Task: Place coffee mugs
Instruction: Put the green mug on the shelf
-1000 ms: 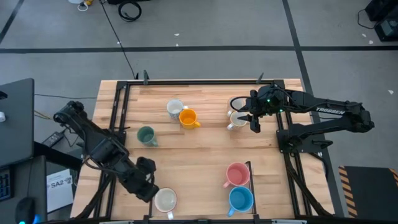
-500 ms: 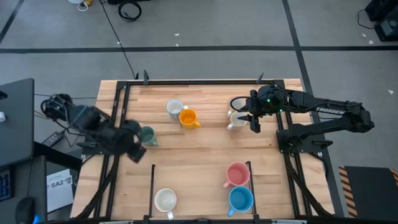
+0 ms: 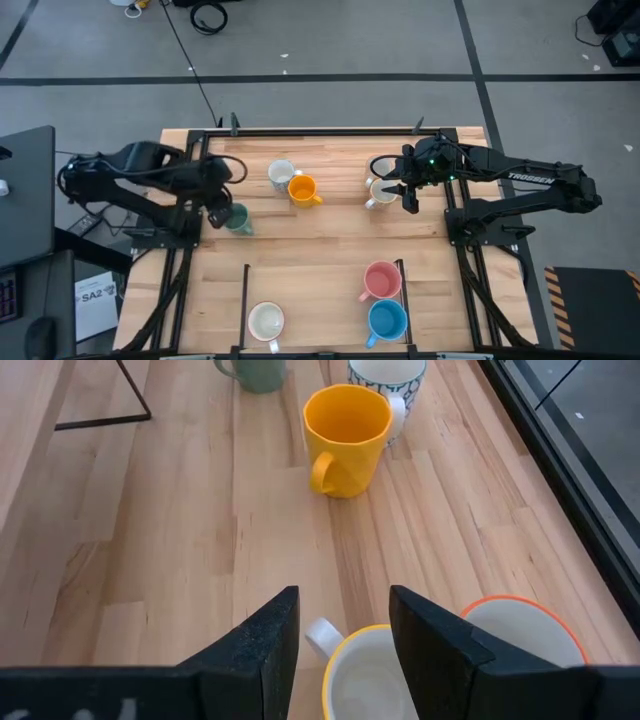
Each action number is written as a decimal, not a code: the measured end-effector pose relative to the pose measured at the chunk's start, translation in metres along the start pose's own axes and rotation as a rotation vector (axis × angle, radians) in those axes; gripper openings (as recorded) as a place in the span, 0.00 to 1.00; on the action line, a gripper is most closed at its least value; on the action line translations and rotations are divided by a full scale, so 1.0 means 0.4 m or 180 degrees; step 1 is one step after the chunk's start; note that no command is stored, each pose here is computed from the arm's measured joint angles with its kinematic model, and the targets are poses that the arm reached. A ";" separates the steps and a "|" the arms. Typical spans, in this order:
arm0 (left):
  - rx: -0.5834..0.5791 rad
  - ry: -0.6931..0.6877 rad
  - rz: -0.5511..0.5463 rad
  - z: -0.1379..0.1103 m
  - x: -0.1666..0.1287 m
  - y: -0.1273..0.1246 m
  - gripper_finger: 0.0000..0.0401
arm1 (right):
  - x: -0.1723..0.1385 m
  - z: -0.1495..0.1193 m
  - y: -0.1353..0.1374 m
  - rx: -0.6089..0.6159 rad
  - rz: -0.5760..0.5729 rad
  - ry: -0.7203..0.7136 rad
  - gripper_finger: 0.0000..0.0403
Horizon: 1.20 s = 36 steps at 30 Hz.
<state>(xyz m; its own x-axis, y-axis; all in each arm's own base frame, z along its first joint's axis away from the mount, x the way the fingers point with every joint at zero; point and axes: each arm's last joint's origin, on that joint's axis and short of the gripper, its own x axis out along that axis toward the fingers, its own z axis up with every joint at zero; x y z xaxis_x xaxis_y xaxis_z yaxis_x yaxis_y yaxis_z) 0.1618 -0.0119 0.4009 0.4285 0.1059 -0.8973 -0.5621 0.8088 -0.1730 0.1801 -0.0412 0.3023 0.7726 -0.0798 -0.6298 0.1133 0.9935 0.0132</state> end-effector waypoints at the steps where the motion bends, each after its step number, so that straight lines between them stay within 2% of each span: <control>1: 0.0047 0.0061 0.0022 0.002 0.011 0.007 0.27 | 0.000 0.000 0.000 0.0000 0.0000 0.0000 0.40; 8: 0.0189 0.0439 0.0280 0.000 0.088 0.081 0.27 | 0.000 0.000 0.000 0.0001 0.0000 -0.0001 0.40; 13: 0.0192 0.0549 0.0465 0.006 0.126 0.139 0.27 | 0.000 0.000 0.000 0.0001 0.0000 -0.0001 0.40; 26: 0.0032 0.0438 0.0716 0.035 0.228 0.273 0.27 | 0.000 0.000 0.000 0.0002 0.0000 -0.0002 0.40; 36: -0.0285 0.0645 0.0793 -0.005 0.309 0.357 0.27 | 0.000 0.000 0.000 0.0002 0.0000 -0.0002 0.40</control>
<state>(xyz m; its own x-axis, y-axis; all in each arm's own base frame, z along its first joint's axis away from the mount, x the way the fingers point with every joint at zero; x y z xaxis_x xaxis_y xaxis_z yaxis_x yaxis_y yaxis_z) 0.1331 0.1153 0.2644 0.1257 0.1696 -0.9775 -0.6957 0.7175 0.0350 0.1801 -0.0412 0.3023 0.7731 -0.0798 -0.6292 0.1137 0.9934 0.0138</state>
